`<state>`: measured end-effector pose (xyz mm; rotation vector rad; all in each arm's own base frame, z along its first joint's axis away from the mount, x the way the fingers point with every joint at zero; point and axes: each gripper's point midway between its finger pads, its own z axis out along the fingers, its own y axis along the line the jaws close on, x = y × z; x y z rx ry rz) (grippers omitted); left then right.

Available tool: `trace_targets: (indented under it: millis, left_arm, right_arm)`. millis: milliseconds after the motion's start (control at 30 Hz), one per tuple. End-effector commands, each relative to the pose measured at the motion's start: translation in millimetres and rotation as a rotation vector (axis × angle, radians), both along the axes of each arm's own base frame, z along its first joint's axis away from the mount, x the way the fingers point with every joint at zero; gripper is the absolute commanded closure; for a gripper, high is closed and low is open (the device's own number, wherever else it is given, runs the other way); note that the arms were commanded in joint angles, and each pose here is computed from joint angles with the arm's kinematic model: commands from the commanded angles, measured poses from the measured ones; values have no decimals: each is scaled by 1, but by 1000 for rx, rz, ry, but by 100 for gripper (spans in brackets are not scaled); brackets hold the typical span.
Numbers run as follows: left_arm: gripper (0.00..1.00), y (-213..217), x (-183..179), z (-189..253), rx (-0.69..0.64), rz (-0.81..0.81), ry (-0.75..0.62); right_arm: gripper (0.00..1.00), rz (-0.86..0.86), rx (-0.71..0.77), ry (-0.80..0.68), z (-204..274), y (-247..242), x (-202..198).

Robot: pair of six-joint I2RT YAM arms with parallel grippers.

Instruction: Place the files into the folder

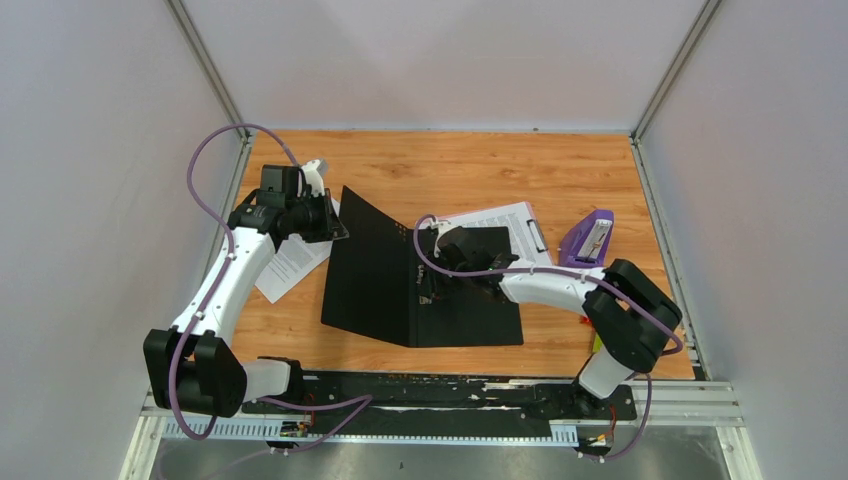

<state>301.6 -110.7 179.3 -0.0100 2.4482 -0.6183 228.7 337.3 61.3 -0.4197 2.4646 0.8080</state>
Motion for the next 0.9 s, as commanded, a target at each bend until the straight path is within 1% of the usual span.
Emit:
trace_targets:
  millis: [0,167,333,500,533,600,633,700,800,867]
  left_arm:
    - [100,6,4,10,39,-19,-67]
    - [100,9,2,7,70,-44,-61]
    - [100,13,1,-1,95,-38,-39]
    - [99,20,5,-12,135,-17,-19]
    - [94,23,6,-13,148,-6,-14]
    - [80,30,10,-14,184,18,-12]
    - [68,34,13,-12,206,34,-14]
    - [52,44,19,-5,257,65,-20]
    - [35,65,30,13,356,132,-42]
    - [25,84,38,29,435,208,-70]
  right_arm:
    - [80,23,116,-32,22,31,12]
    - [81,-24,59,-58,22,24,39]
    - [81,-32,73,-64,22,25,68]
    - [81,-71,54,-47,10,20,95]
    - [80,-78,50,-42,7,20,100]
    - [80,-95,36,-29,1,17,108]
    - [80,-102,28,-27,-2,15,111]
    - [80,-117,23,-26,-3,11,119]
    - [80,-120,42,-50,8,8,125]
    - [80,-114,56,-67,18,9,128]
